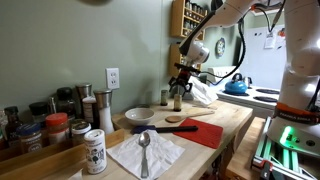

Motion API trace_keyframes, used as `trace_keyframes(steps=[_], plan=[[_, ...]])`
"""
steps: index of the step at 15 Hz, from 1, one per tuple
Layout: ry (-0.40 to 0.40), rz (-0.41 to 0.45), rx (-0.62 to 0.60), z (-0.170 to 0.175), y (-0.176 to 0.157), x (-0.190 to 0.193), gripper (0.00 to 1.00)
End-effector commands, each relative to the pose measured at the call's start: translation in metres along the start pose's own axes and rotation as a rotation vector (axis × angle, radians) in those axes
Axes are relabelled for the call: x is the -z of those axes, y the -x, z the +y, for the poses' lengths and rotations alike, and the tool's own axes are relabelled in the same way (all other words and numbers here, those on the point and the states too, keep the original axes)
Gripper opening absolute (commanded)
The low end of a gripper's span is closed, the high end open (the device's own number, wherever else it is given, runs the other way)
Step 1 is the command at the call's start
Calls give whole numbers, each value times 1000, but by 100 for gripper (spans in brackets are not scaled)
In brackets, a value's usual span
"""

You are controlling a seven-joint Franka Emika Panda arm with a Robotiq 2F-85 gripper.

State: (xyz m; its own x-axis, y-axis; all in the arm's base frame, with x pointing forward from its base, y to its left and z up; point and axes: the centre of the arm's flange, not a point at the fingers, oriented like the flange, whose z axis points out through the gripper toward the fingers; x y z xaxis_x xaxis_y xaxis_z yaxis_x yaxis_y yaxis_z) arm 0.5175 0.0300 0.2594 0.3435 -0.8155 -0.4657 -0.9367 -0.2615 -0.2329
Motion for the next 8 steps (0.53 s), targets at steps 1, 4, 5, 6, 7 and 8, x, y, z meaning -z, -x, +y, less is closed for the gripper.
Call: trace_keyframes(steps=[1, 4, 5, 6, 7, 8], plan=[[-7, -92, -108, 4, -13, -11, 100], [20, -144, -143, 10, -20, -19, 100], [27, -153, -153, 11, -21, -21, 99], [35, -163, -161, 13, -23, -23, 94], [41, -169, -171, 14, -25, -24, 90], [46, -172, -180, 14, -27, -26, 79]])
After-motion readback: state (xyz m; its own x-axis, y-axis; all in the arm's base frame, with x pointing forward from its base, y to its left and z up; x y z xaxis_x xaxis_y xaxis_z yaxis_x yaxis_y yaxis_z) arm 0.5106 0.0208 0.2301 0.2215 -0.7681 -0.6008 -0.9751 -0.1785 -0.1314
